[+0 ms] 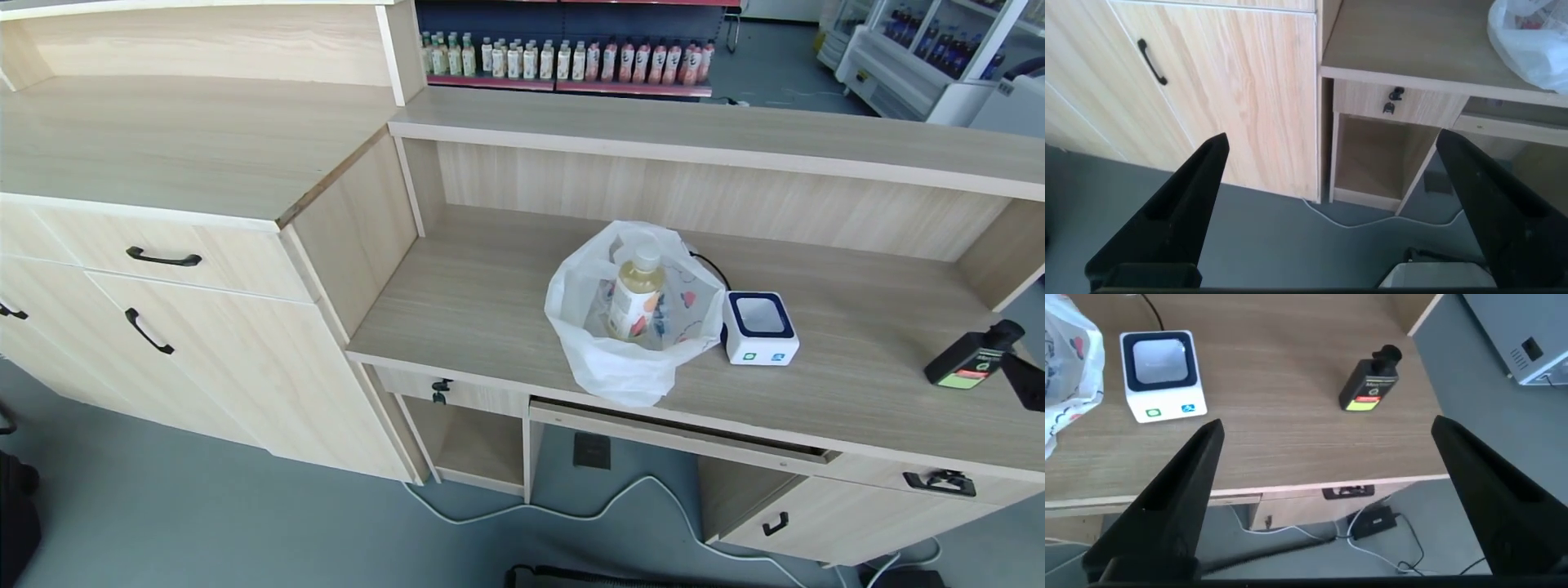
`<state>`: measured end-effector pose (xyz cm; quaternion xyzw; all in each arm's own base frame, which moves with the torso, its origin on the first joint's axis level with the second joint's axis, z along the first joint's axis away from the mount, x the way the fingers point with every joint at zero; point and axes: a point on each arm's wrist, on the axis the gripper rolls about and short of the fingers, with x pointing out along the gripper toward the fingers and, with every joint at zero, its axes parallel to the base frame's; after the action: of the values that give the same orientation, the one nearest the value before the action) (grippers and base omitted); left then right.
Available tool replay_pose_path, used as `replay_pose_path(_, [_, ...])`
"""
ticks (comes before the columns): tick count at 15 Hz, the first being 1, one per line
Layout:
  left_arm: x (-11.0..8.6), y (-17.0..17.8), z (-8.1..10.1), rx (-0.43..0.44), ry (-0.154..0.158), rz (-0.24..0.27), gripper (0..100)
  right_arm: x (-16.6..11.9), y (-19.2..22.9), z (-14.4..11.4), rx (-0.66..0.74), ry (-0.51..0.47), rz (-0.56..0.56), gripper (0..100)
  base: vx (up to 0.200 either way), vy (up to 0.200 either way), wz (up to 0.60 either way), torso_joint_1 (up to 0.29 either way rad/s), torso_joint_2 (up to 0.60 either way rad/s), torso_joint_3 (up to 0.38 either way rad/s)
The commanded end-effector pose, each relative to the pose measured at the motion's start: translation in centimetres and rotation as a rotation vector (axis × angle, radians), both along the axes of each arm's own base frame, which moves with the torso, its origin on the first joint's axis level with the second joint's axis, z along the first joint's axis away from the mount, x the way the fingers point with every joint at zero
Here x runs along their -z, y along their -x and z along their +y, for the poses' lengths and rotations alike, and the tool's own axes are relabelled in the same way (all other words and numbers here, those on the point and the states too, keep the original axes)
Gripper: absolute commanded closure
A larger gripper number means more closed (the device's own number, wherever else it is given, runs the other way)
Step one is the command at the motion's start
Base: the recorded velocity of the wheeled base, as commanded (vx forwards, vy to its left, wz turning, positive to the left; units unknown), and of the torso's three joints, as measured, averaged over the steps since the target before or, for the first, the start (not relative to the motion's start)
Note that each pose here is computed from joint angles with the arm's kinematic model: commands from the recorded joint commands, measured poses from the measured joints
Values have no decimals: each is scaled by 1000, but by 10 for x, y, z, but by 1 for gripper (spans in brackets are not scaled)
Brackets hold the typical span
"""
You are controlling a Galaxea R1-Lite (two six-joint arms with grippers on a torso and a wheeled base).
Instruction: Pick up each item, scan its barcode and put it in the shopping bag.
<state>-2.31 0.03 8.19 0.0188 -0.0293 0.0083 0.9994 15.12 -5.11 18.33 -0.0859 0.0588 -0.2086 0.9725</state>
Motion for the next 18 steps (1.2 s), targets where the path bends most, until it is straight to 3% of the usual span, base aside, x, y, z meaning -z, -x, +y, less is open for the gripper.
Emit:
replay_pose_path(1, [0,0,0,0,1,1,0,1,-1,-11,58,-2,10,0,0,0,0,0,0,0])
replay_pose_path(7, [0,0,0,0,1,1,0,0,-9,-36,171,-5,31,0,0,0,0,0,0,0])
replay_pose_path(9, [0,0,0,0,1,1,0,-7,-20,-46,194,-1,21,0,0,0,-600,0,2,0])
replay_pose_path(12, [0,0,0,0,1,1,0,-11,-46,-82,272,-7,33,0,0,0,-200,-1,2,-1])
replay_pose_path(16, [0,0,0,0,1,1,0,25,-82,-161,411,-10,179,0,0,0,0,0,0,0])
replay_pose_path(18, [0,0,0,0,1,1,0,39,-97,-176,395,4,266,0,0,0,0,0,0,0])
